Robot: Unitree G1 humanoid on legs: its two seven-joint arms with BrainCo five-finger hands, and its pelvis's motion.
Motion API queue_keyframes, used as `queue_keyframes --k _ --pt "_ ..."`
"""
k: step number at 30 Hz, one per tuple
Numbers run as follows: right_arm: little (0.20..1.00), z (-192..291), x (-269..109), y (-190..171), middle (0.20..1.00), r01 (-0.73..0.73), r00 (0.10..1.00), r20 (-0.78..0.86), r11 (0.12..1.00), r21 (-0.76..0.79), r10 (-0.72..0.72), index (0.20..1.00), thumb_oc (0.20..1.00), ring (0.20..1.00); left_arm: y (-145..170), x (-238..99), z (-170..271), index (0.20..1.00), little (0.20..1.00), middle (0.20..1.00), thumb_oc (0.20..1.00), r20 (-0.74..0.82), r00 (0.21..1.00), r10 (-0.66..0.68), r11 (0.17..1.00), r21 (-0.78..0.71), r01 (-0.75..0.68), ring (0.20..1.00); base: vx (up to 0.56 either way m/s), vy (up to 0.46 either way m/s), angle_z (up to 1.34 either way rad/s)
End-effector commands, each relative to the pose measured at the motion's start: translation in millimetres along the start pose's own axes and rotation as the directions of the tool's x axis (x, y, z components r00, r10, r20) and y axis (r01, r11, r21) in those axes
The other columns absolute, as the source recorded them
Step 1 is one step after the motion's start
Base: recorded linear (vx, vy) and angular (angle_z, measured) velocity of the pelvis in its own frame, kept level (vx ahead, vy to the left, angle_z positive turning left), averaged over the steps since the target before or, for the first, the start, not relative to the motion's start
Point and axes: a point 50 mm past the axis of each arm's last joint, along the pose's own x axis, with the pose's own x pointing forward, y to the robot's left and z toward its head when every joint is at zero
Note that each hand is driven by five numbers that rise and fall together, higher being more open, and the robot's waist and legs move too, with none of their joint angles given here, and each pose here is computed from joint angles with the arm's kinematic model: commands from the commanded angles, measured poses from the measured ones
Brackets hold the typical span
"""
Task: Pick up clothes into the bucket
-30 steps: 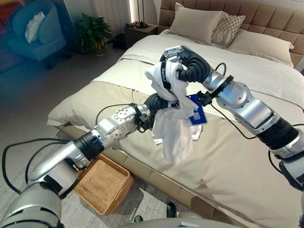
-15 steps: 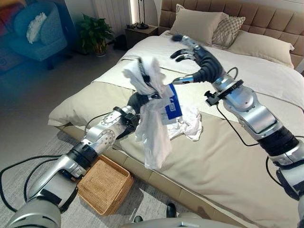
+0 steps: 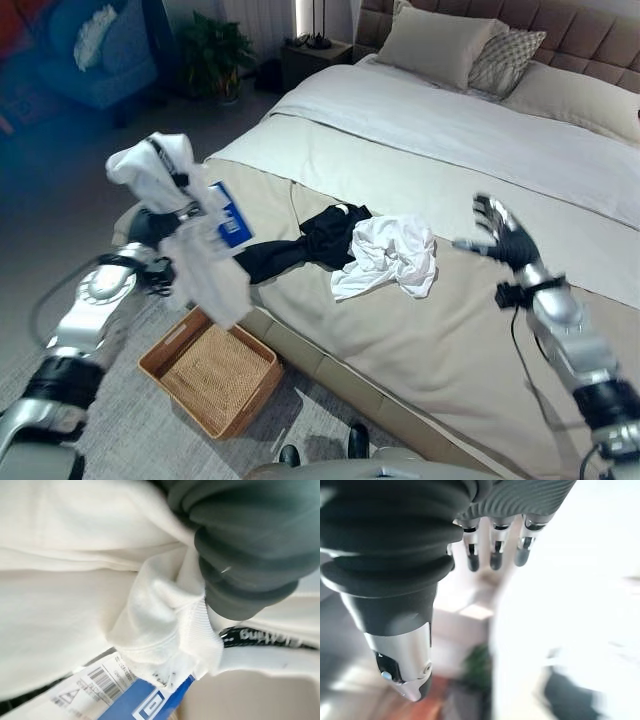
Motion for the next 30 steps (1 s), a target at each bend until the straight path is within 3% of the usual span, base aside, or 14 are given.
queue_keyframes --k 1,6,11,17,25,30 --pt "1.0 2.6 8.5 6.8 1.0 0.012 1.0 0.026 1.0 0.001 -0.012 1.0 1.0 1.0 23.5 8.3 42.1 0.2 0.2 0.2 0.2 0.217 0.968 0.123 0.985 0.089 -0.145 0.2 -0.13 -0.014 0.14" --pt "1.0 -72.7 -11.4 20.4 1.0 0.069 0.96 -0.268 0.997 -0.025 -0.073 1.0 1.0 1.0 27.7 -5.5 8.1 0.2 0.2 0.2 0.2 0.141 0.948 0.286 0.956 0.03 -0.293 0.2 -0.15 -0.001 0.04" --pt "1.0 -95.7 -19.4 25.1 1.0 0.034 0.928 -0.364 0.992 -0.123 -0.077 1.0 1.0 1.0 26.2 -5.7 -14.2 0.2 0.2 0.2 0.2 0.075 0.904 0.42 0.907 -0.002 -0.421 0.2 -0.15 0.029 0.01" --pt "1.0 -92.5 -13.8 15.8 1.0 0.087 0.927 -0.346 0.981 -0.175 -0.144 1.0 1.0 1.0 33.3 10.7 -8.6 0.2 0.2 0.2 0.2 0.068 0.856 0.512 0.859 -0.046 -0.51 0.2 -0.13 0.04 -0.04" --pt "1.0 -78.6 -3.3 12.4 1.0 0.168 0.94 -0.274 0.975 -0.147 -0.204 1.0 1.0 1.0 34.6 42.5 32.3 0.2 0.2 0.2 0.2 0.148 0.813 0.563 0.826 -0.145 -0.545 0.2 -0.07 0.022 0.05" --pt "1.0 -72.0 1.1 13.2 1.0 0.209 0.942 -0.239 0.97 -0.127 -0.234 1.0 1.0 1.0 34.2 53.6 46.2 0.2 0.2 0.2 0.2 0.172 0.798 0.578 0.816 -0.117 -0.566 0.2 -0.03 0.022 0.1"
